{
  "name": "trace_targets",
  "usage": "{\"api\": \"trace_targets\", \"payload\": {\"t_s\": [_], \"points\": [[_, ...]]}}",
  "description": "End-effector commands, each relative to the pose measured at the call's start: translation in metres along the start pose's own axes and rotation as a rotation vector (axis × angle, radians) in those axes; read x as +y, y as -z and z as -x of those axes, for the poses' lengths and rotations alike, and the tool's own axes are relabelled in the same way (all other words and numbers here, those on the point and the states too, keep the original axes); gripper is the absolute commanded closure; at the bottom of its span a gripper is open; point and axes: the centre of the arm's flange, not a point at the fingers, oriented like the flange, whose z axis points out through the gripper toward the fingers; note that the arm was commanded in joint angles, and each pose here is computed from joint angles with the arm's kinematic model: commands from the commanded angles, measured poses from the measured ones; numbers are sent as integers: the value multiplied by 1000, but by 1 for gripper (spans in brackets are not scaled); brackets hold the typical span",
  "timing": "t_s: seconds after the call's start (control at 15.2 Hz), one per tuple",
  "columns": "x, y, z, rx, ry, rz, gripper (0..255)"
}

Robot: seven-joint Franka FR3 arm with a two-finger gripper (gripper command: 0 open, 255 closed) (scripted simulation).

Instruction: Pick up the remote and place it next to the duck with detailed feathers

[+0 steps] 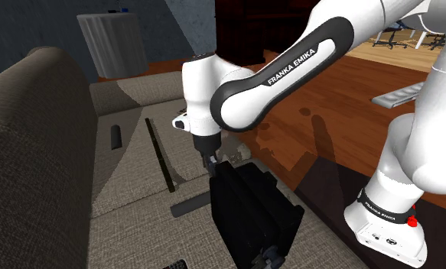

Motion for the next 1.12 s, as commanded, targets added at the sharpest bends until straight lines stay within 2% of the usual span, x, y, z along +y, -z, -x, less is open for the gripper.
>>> {"api": "trace_targets", "payload": {"t_s": [0.0,0.53,1.06], "points": [[-16,-18,-18,-7,64,-5,0],[-17,-59,-19,-7,69,-5,0],[-17,-59,-19,-7,69,-5,0]]}}
